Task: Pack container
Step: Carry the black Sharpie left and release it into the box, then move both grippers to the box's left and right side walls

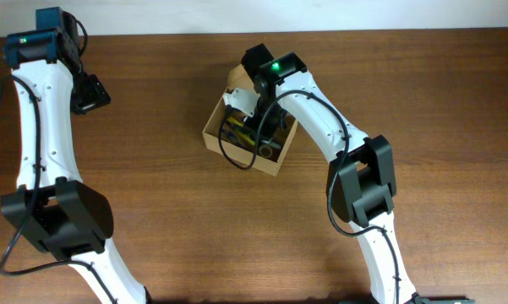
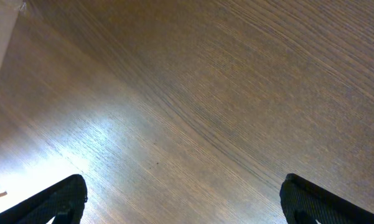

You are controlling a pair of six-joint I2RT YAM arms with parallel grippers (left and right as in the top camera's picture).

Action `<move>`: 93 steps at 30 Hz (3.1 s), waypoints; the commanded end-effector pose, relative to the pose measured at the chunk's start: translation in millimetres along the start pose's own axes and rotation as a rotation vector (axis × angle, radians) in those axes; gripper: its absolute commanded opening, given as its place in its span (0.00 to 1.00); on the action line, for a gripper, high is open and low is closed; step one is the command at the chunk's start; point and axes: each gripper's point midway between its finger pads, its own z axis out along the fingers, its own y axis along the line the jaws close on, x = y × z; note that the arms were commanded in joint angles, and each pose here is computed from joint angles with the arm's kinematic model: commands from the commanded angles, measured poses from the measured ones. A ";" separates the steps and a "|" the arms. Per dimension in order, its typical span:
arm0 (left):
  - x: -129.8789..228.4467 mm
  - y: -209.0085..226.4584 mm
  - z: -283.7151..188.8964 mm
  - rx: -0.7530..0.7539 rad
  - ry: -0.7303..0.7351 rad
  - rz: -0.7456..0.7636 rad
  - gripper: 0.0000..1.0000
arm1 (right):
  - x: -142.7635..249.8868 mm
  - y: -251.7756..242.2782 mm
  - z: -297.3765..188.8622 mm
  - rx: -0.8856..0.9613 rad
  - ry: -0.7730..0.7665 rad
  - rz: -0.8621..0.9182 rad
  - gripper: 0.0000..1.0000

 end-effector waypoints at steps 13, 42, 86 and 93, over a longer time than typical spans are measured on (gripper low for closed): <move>3.8 -28.5 3.2 0.165 0.044 -0.004 1.00 | -24.3 11.9 -94.9 0.060 -0.165 0.209 0.57; 11.1 -131.3 -36.6 0.521 -0.003 0.145 0.14 | 118.0 -129.3 -23.7 0.054 -0.151 0.991 0.04; 55.3 -293.8 69.0 1.186 0.419 0.097 0.01 | 53.1 -149.8 -26.0 -0.183 -0.469 1.071 0.04; 56.8 -304.2 85.9 1.186 0.442 0.058 0.01 | 55.0 -149.2 -0.1 -0.237 -0.441 1.107 0.04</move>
